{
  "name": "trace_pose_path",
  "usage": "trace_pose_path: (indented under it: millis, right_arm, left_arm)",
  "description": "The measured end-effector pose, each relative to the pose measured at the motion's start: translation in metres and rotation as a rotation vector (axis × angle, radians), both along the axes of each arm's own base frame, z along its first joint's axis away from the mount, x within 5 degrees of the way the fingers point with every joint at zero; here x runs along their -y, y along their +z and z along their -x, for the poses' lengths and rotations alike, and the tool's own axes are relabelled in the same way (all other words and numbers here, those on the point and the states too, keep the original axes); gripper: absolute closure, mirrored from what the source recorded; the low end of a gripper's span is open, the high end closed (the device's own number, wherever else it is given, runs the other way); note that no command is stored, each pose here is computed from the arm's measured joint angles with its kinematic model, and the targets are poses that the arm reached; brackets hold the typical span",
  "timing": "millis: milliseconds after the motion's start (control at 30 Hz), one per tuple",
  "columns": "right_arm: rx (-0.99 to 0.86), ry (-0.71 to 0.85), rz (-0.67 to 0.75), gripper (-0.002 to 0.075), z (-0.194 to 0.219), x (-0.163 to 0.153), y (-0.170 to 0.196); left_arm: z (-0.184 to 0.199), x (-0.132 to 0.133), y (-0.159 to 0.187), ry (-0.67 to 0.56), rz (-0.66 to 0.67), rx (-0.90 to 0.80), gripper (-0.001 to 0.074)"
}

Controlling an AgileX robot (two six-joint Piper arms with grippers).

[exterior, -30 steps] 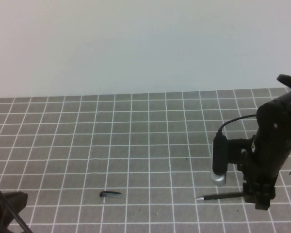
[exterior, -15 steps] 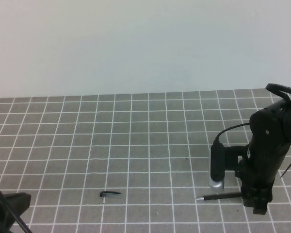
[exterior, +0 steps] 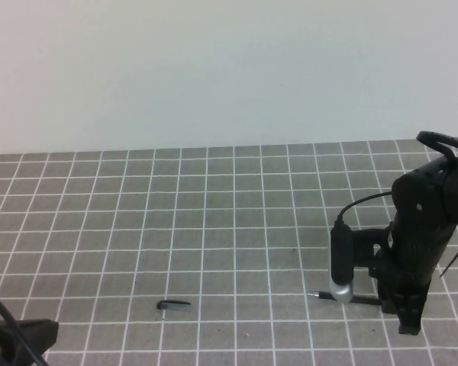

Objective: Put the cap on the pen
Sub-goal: 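Pick up the pen and its cap, cap the pen, and set it down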

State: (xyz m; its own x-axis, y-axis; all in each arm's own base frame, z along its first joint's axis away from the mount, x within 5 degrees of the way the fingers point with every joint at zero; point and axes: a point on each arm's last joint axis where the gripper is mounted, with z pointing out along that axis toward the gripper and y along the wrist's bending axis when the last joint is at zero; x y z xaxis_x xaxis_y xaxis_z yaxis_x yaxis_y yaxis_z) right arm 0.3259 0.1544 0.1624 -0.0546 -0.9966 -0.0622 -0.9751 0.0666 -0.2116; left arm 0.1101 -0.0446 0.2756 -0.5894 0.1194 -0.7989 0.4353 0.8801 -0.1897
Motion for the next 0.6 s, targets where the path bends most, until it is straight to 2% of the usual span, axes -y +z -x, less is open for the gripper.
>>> trace_pose_path:
  millis: [100, 200, 267, 467, 600]
  right_arm:
    - [-0.020, -0.001, 0.011, 0.0729, 0.002, 0.001, 0.000]
    - [-0.044, -0.012, 0.022, 0.0729, 0.001, 0.001, 0.004]
    - [-0.059, -0.033, 0.003, 0.0729, -0.001, -0.002, 0.012]
    - [-0.156, -0.120, -0.163, 0.0729, -0.006, -0.022, 0.044]
    - [-0.234, -0.152, -0.269, 0.0729, -0.004, -0.033, 0.060]
  left_arm:
    - [0.000, 0.000, 0.000, 0.007, 0.014, -0.010, 0.0734]
    - [-0.001, 0.001, 0.006, 0.042, 0.069, -0.105, 0.0734]
    - [-0.005, 0.003, 0.013, 0.016, 0.050, -0.165, 0.0734]
    - [-0.033, 0.008, 0.041, -0.075, 0.019, -0.287, 0.0734]
    - [-0.065, 0.010, 0.052, -0.128, -0.030, -0.348, 0.0732]
